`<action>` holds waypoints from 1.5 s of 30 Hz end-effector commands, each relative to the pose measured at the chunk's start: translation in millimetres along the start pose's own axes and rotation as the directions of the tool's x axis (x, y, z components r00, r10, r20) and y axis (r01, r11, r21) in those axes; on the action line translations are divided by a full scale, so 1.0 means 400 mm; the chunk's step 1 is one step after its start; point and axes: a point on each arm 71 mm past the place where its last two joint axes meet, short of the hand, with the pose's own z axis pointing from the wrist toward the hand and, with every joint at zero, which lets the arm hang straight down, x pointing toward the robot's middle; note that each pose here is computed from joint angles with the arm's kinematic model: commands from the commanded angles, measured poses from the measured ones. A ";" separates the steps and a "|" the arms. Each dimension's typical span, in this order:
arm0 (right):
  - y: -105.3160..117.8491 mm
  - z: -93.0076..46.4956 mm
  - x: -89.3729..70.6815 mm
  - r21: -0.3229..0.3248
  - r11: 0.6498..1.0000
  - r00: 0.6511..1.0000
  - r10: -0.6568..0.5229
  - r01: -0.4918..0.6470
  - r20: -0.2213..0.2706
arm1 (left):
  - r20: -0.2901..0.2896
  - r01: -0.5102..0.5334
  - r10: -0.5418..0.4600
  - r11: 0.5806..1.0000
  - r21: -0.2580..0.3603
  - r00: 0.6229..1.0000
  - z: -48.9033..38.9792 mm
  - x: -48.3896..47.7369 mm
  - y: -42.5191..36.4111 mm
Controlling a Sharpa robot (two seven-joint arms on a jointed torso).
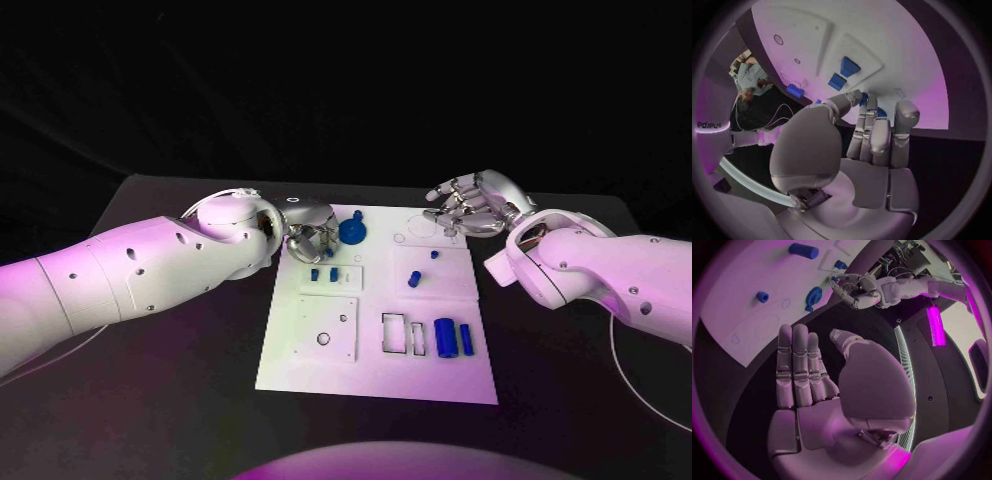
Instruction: Assemble the parts on the task board
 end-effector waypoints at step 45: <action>-0.050 -0.012 0.000 -0.155 0.798 0.763 -0.602 0.582 -0.237 | 0.310 0.762 -0.789 0.604 0.234 0.530 -0.116 -0.069 0.090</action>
